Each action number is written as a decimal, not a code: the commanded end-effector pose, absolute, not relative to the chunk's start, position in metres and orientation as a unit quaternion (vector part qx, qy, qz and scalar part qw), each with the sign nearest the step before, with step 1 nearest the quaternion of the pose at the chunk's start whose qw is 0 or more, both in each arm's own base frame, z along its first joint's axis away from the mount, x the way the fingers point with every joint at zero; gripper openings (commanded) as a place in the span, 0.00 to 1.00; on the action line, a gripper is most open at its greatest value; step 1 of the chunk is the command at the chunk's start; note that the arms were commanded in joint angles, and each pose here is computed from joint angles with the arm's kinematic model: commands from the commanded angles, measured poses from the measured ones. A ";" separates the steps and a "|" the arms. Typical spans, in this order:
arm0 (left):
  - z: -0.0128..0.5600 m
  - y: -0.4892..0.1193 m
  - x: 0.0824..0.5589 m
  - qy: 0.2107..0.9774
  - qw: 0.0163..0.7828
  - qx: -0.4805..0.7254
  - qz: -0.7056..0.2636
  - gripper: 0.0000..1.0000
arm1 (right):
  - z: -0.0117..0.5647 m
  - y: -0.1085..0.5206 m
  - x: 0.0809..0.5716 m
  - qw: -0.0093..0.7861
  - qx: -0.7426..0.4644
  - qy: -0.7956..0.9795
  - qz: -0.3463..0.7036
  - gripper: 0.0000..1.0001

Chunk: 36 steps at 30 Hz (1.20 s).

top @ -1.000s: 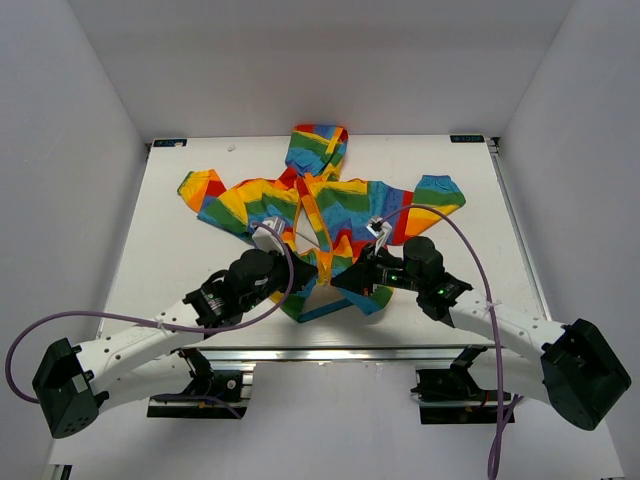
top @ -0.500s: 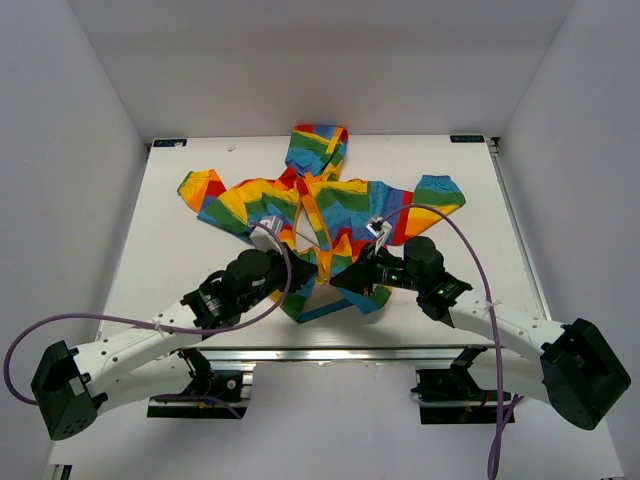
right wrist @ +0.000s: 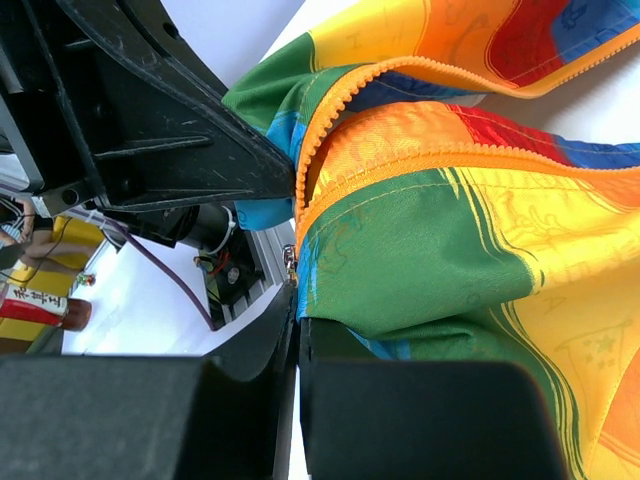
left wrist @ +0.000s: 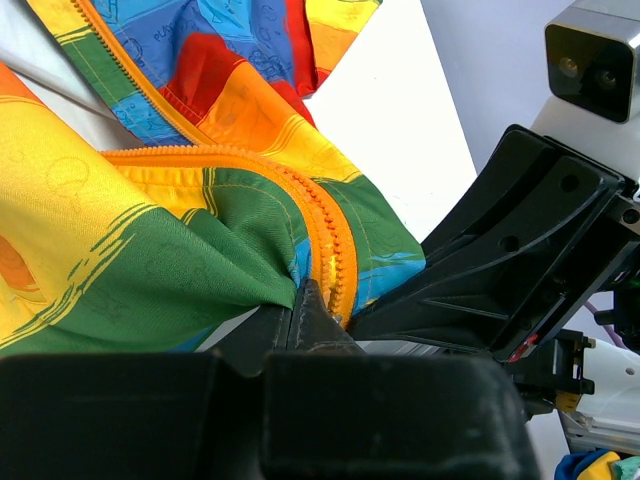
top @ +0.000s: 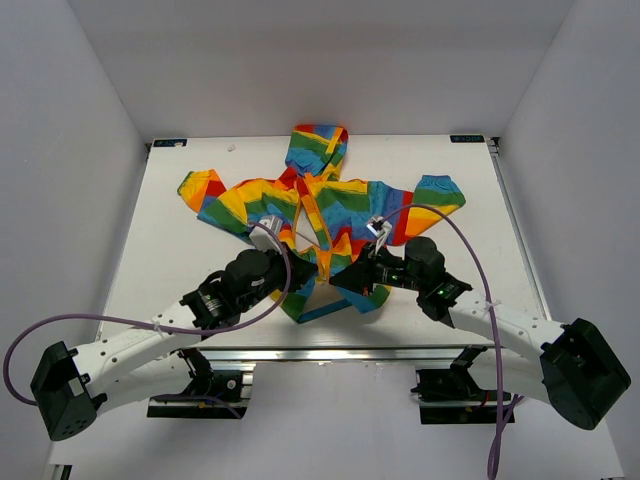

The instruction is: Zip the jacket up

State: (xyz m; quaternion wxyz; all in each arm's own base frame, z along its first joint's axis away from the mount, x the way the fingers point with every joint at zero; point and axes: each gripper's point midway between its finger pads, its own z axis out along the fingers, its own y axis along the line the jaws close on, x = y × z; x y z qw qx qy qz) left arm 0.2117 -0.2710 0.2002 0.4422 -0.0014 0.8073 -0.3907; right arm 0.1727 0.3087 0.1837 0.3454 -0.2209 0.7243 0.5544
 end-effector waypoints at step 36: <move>0.215 -0.286 0.203 0.783 0.433 0.009 -0.446 0.00 | 0.219 0.307 0.189 0.408 -0.144 0.679 0.593 0.00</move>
